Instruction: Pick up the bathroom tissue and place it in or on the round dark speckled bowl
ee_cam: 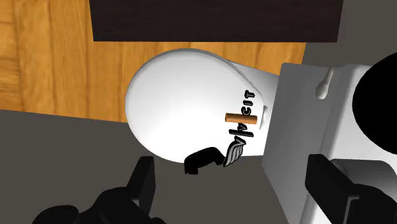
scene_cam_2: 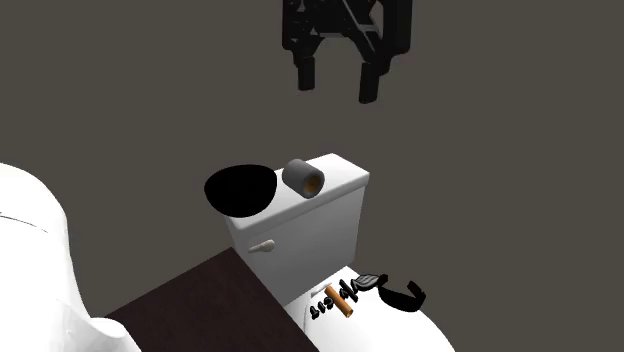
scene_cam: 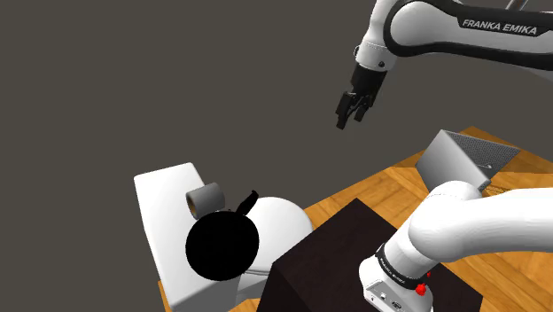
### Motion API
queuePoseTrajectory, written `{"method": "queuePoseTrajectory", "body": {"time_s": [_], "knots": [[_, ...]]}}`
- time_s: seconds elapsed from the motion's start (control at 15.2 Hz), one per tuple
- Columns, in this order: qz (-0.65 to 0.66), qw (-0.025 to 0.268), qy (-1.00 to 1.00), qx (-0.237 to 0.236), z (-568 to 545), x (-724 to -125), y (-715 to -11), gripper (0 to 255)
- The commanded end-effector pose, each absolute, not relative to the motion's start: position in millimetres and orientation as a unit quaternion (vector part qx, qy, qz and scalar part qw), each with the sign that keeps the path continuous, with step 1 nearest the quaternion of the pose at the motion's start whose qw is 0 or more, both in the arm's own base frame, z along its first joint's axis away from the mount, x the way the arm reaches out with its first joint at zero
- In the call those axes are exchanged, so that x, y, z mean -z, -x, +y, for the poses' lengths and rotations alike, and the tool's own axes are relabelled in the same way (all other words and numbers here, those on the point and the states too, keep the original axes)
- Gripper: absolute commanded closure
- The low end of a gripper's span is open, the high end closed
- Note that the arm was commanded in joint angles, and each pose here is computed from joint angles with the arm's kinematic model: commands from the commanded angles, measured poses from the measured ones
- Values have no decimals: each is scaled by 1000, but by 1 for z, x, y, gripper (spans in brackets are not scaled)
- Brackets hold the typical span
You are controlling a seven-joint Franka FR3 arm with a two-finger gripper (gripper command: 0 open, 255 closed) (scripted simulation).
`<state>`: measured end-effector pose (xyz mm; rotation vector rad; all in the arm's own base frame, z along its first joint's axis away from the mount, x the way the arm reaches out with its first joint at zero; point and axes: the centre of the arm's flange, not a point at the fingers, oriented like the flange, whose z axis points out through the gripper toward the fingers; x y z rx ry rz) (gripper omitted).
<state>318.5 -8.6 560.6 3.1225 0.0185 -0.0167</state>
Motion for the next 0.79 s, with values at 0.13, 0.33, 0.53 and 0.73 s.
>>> {"method": "queuePoseTrajectory", "body": {"time_s": [0.13,0.33,0.53,0.73], "knots": [[-34,-18,-999,27,-6,-538,-334,0],[-92,-59,-992,61,-2,-504,-356,0],[-151,-99,-979,93,3,-468,-376,0],[-208,-139,-960,125,8,-432,-394,0]]}}
